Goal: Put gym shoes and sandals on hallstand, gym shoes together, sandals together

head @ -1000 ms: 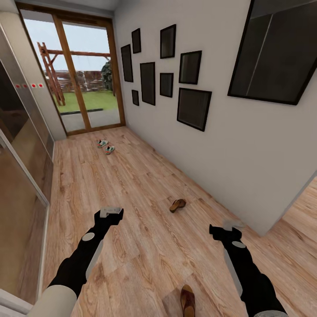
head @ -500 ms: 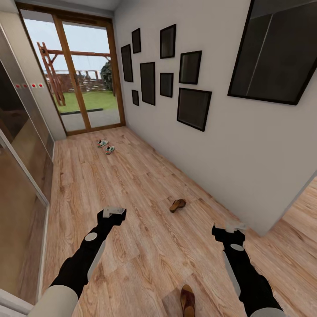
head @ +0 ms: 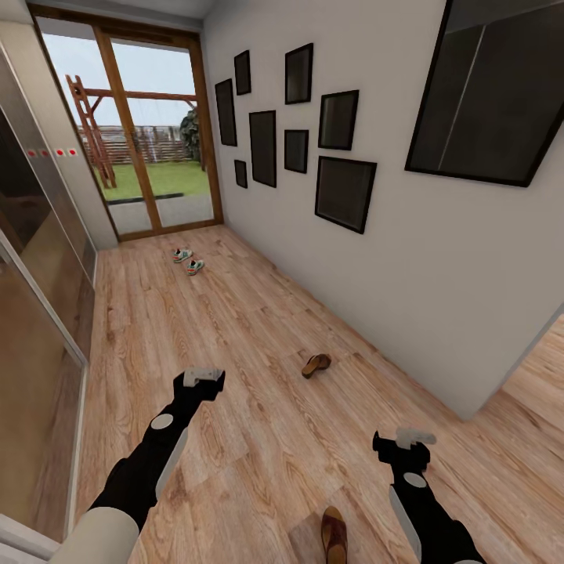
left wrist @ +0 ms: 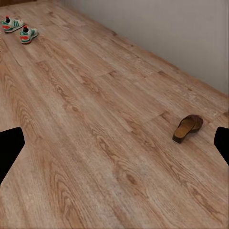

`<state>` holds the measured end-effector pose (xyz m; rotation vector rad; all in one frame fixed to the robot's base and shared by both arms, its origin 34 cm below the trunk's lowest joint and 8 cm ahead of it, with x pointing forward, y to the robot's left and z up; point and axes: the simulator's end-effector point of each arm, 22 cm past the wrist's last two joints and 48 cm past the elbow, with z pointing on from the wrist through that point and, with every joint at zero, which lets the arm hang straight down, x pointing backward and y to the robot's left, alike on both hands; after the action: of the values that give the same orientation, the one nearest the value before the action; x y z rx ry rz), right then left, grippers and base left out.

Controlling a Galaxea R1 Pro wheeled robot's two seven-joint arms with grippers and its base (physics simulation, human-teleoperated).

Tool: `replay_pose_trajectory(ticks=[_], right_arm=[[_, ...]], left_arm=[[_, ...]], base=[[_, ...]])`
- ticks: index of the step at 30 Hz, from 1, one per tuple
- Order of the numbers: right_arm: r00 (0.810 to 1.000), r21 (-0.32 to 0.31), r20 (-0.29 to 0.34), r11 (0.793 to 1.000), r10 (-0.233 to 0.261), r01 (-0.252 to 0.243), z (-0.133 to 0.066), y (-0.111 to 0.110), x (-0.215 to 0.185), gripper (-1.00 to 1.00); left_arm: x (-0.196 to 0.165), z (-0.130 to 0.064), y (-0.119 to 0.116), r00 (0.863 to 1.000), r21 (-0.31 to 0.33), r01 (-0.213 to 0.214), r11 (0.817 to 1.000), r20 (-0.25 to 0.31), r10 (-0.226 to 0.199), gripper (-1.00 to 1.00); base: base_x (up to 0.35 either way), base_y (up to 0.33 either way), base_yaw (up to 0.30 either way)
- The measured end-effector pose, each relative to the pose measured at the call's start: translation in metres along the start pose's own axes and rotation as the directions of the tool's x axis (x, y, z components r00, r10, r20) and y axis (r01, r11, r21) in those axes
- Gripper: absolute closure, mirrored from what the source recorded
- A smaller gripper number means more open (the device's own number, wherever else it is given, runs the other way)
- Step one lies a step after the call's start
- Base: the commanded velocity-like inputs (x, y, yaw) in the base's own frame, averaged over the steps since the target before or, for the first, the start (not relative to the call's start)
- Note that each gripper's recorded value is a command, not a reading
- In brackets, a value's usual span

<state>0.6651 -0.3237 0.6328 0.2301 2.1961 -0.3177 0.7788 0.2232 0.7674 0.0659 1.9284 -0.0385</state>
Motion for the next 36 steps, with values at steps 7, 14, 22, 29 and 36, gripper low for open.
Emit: replay_pose_trajectory(ticks=[7,14,22,29,36], right_arm=[[0.996,-0.003,0.089,0.999,0.032,-0.032,-0.001,0.000,-0.019,-1.00],[0.993,-0.004,0.110,0.999,0.040,-0.039,-0.001,0.000,-0.024,-1.00],[0.994,-0.002,0.103,0.999,0.037,-0.037,0.003,0.000,-0.014,-1.00],[0.995,-0.001,0.091,0.999,0.036,-0.036,0.012,0.002,0.003,-1.00],[0.997,-0.002,0.077,0.999,0.032,-0.032,0.020,0.004,0.022,-1.00]], left_arm=[[-0.005,0.000,0.001,1.000,0.000,-0.002,1.000,0.021,0.002,-1.00],[-0.005,0.000,0.002,1.000,-0.002,-0.004,1.000,0.023,0.004,-1.00],[0.005,0.003,0.002,1.000,-0.002,-0.004,1.000,0.016,0.004,-1.00],[0.024,0.009,0.001,1.000,-0.001,-0.003,1.000,0.006,0.003,-1.00],[0.043,0.014,0.001,1.000,-0.001,-0.002,1.000,-0.006,0.002,-1.00]], base=[[0.000,0.000,0.000],[0.000,0.000,0.000],[0.000,0.000,0.000],[0.000,0.000,0.013],[0.000,0.000,0.065]])
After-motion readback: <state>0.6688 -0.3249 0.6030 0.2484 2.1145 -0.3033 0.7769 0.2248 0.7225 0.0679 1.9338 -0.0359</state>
